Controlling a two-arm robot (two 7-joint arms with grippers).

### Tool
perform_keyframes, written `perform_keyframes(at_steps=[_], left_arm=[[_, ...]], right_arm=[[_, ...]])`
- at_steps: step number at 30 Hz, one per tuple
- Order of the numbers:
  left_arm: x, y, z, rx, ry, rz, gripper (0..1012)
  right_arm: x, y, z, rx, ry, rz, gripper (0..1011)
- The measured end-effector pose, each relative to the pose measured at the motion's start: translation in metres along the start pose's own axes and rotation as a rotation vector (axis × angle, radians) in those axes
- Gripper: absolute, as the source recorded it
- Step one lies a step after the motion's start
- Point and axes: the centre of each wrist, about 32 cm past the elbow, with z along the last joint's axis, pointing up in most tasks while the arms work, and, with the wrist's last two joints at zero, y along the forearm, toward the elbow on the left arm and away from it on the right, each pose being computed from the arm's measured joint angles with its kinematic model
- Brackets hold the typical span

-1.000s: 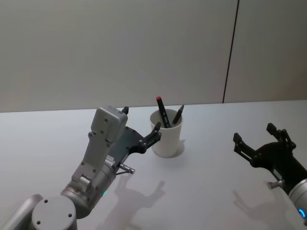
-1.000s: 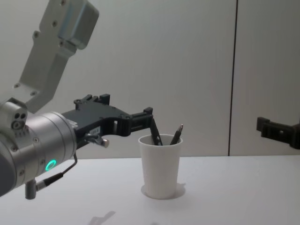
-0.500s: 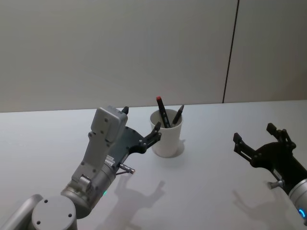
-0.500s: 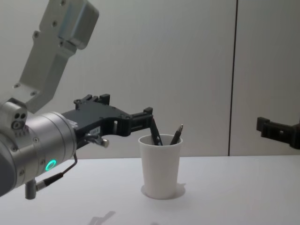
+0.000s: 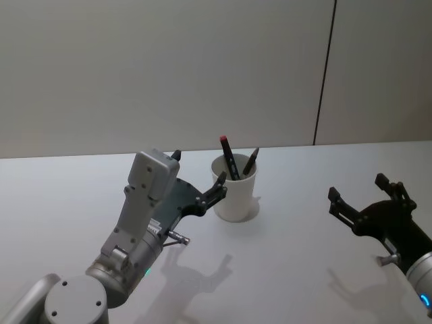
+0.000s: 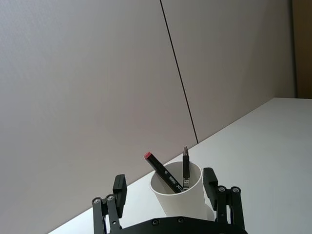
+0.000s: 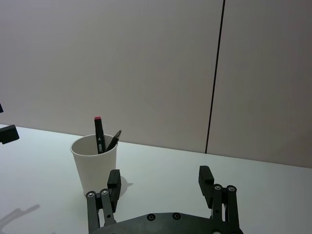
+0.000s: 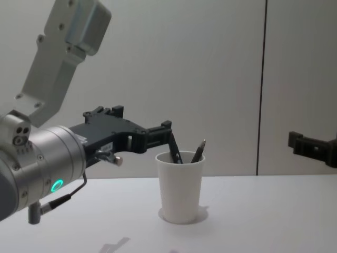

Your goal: Place the pen into the pen holder.

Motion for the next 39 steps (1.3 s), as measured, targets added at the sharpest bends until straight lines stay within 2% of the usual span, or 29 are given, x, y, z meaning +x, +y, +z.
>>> perform_keyframes(at_steps=[39], left_arm=[[0.0,0.0,0.0,0.0,0.0,0.0,1003]], right_arm=[[0.0,0.0,0.0,0.0,0.0,0.0,1002]])
